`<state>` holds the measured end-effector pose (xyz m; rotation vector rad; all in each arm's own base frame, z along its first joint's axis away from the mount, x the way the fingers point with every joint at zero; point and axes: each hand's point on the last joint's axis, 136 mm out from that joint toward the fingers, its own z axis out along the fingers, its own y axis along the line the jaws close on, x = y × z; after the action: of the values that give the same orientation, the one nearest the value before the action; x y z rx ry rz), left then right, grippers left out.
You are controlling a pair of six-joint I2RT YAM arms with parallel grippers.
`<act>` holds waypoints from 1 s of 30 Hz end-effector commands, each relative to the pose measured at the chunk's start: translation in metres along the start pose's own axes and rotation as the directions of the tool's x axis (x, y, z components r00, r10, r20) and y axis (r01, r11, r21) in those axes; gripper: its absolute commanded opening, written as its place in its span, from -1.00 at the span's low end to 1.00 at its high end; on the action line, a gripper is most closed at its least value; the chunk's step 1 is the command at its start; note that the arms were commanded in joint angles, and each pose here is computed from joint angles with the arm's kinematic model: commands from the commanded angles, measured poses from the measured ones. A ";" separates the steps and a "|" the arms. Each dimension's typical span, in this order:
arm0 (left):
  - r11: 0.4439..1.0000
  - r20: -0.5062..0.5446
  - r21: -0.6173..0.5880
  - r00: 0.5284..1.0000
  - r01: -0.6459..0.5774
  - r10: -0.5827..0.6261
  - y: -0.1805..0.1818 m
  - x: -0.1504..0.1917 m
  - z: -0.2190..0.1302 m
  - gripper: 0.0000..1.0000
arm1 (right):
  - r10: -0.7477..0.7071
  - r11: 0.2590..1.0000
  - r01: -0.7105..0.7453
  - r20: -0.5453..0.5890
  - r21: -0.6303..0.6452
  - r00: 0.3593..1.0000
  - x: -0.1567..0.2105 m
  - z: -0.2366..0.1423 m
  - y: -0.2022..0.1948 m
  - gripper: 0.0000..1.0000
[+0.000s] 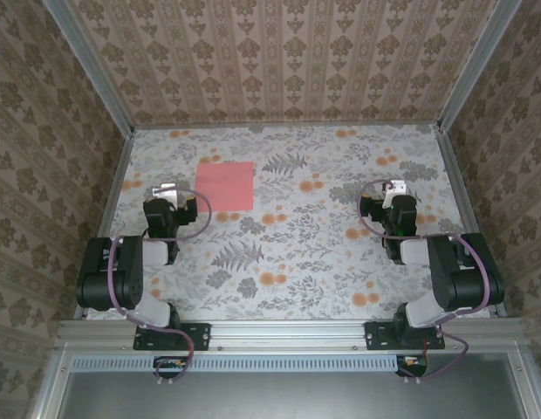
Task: Fold a paper plane with a square sheet of paper (fold left side to right side)
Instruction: Move the square sheet of paper to the center of the table.
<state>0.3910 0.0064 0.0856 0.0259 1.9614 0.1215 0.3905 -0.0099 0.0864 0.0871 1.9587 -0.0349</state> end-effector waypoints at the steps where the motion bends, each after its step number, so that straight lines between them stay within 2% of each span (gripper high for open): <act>1: 1.000 0.034 0.018 0.999 -0.018 0.018 -0.004 -0.011 0.004 1.00 | -0.003 1.000 0.003 0.043 0.002 0.999 -0.014 0.004 0.002 1.00; 12: 0.998 0.048 0.042 0.998 -0.036 0.034 -0.009 -0.014 0.001 1.00 | -0.002 1.000 0.002 0.041 0.000 0.999 -0.014 0.004 0.002 1.00; 17: 0.999 0.057 0.002 0.998 -0.035 0.035 -0.003 -0.031 -0.015 1.00 | -0.019 0.999 0.020 0.044 -0.029 0.999 -0.016 0.002 0.007 1.00; 22: 0.999 0.041 -0.038 0.998 -0.039 0.040 0.006 -0.054 -0.031 1.00 | -0.024 0.999 0.024 0.019 -0.037 1.000 -0.034 -0.009 0.009 1.00; 25: 0.999 0.045 -0.038 0.999 0.015 -0.013 0.008 -0.069 -0.038 1.00 | -0.014 0.999 0.016 0.078 -0.033 0.997 -0.059 -0.028 0.008 1.00; 27: 0.998 0.008 -0.032 0.998 0.058 -0.057 0.007 -0.074 -0.038 1.00 | 0.018 1.000 -0.016 0.096 -0.024 0.995 -0.072 -0.039 0.006 0.99; 30: 0.993 -0.127 -0.020 0.985 0.115 -0.117 0.002 -0.073 -0.032 1.00 | 0.088 0.996 -0.085 0.070 -0.038 0.994 -0.088 -0.053 0.008 1.00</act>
<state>0.3939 0.0031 0.1821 -0.0249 1.9129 0.1109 0.3814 -0.0058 0.1743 0.0838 1.8360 -0.0054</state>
